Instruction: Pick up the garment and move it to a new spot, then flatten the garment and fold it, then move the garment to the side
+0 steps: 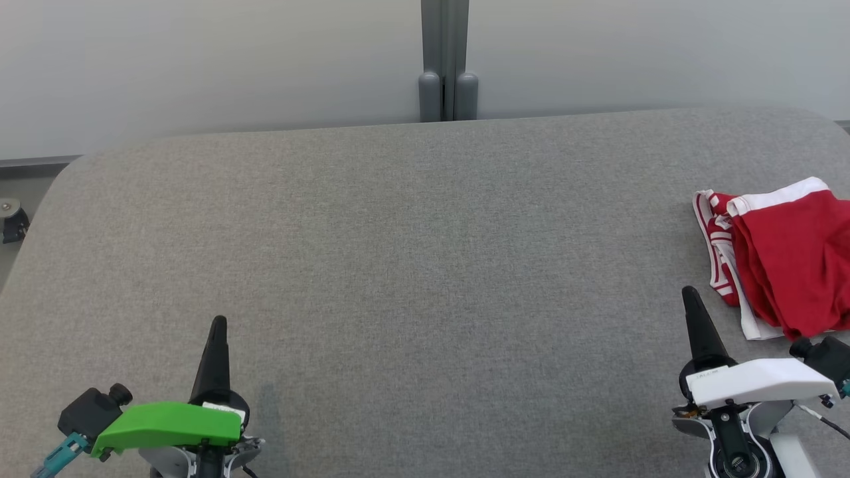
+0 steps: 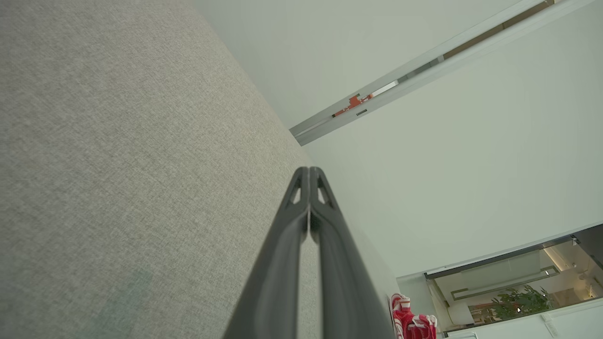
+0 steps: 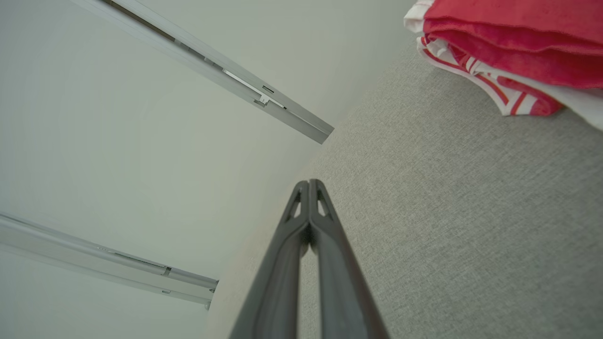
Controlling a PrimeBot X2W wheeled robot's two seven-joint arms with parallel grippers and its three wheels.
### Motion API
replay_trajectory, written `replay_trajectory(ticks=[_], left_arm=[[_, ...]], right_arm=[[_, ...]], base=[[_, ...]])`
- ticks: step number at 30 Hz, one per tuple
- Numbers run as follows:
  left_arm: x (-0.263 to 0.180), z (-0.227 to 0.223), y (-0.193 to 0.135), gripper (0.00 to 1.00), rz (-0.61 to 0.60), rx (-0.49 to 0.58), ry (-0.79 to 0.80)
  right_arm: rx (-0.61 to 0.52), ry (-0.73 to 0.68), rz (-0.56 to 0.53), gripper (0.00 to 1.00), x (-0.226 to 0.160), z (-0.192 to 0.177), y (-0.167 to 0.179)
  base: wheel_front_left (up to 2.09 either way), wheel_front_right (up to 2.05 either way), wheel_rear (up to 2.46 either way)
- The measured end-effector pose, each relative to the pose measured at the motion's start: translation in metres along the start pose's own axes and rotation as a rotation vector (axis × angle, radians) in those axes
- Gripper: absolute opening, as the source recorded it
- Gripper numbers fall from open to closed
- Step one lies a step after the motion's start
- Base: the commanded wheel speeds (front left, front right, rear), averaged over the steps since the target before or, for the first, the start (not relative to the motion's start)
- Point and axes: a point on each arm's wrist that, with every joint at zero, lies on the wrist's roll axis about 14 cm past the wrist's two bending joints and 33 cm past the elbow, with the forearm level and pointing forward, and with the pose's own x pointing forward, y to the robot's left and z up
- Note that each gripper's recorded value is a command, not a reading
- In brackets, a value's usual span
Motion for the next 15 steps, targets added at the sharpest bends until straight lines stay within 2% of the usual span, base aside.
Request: replay_trajectory(ticks=[15], left_arm=[[0.0036,0.0065,0.0014,0.0,0.004,-0.13,-0.001]], right_arm=[[0.157,-0.001,-0.015,0.0,0.0005,0.0046,-0.0037]], base=[[0.0,0.0,0.0]])
